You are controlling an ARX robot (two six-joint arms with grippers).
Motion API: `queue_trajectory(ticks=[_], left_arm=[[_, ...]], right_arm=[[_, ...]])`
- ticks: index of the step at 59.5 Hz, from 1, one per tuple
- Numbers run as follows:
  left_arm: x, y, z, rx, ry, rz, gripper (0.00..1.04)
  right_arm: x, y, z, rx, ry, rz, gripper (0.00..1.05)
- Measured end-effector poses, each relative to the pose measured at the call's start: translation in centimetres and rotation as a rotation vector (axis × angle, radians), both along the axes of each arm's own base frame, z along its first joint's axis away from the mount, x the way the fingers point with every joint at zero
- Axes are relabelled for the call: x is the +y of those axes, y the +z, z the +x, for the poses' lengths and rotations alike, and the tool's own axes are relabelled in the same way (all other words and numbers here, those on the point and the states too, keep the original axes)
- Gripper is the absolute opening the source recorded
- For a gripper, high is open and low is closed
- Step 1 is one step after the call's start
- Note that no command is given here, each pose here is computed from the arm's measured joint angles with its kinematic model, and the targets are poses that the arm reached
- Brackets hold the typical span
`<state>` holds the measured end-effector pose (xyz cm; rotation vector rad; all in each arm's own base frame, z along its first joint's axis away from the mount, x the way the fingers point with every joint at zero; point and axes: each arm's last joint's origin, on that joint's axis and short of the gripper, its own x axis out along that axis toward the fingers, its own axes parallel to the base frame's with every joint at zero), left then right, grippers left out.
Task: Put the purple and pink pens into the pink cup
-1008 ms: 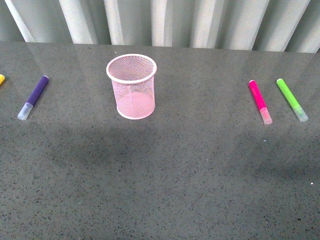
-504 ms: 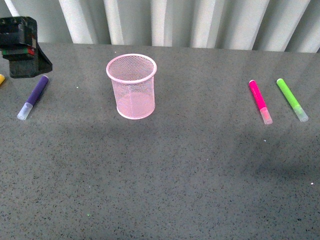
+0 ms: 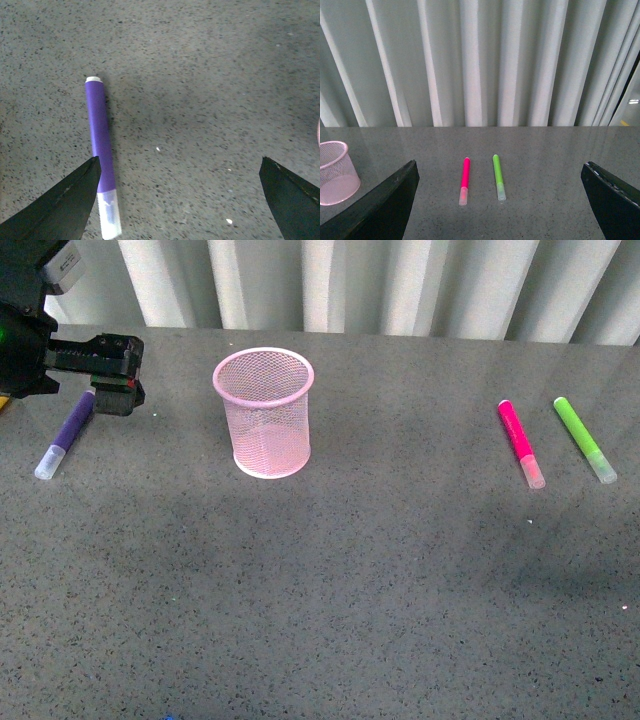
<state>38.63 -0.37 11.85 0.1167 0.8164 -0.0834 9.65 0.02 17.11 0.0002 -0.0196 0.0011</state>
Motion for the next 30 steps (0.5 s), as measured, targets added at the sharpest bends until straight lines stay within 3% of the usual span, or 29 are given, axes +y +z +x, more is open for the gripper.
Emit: queue_trajectory(ticks=[30], left_arm=[[2.3,-2.7,4.1,0.075,0.059,-0.013,0.98]], right_arm=[[0.0,0.0,0.0,0.0,0.0,0.0,0.98]])
